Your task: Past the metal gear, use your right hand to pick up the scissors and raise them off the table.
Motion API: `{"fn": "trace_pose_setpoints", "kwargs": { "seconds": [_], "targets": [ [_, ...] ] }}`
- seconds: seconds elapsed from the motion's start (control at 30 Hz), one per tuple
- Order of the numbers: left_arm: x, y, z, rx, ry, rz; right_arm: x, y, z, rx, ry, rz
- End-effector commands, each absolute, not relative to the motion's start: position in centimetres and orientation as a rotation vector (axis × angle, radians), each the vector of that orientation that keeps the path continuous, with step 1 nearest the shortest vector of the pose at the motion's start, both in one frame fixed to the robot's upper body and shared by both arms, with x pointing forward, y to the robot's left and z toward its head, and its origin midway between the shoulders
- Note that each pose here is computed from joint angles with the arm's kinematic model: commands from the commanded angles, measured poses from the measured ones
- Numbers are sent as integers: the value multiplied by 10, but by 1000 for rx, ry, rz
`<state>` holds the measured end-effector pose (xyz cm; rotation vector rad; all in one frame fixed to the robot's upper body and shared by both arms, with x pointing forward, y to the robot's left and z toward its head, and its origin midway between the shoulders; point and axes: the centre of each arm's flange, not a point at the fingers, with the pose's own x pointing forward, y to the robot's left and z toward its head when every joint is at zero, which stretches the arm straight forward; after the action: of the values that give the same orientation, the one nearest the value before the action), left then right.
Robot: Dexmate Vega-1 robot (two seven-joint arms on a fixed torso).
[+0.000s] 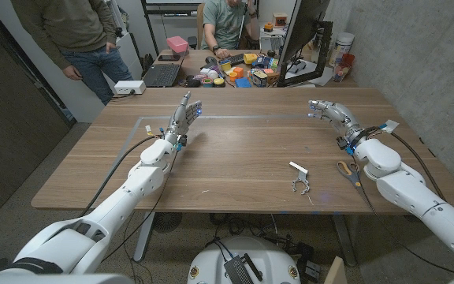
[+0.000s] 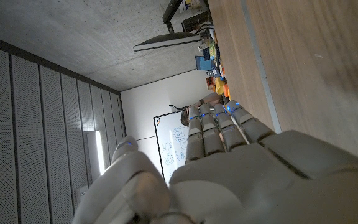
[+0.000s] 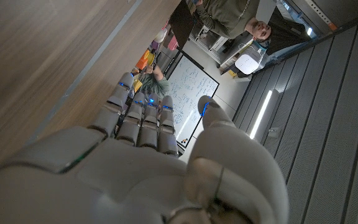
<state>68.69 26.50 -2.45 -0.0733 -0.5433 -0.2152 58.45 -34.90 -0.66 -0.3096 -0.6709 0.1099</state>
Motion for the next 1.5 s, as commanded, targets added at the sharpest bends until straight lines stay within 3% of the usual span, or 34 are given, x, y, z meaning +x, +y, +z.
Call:
{"fn": "trace_pose_setpoints", "kwargs": {
  "seconds": [0.03, 0.43, 0.87, 1.5],
  "targets": [
    [698, 258, -20, -62, -534, -282, 501, -360, -15, -602, -717, -5],
    [700, 253, -15, -45, -526, -302, 452, -361, -11, -1060, -629, -129],
    [699, 248, -16, -43, -520, -308, 418, -343, 3, -1624, -356, -160],
    [700, 245, -18, -46, -517, -317, 416, -343, 2, -1706, -58, -19]
  ]
}}
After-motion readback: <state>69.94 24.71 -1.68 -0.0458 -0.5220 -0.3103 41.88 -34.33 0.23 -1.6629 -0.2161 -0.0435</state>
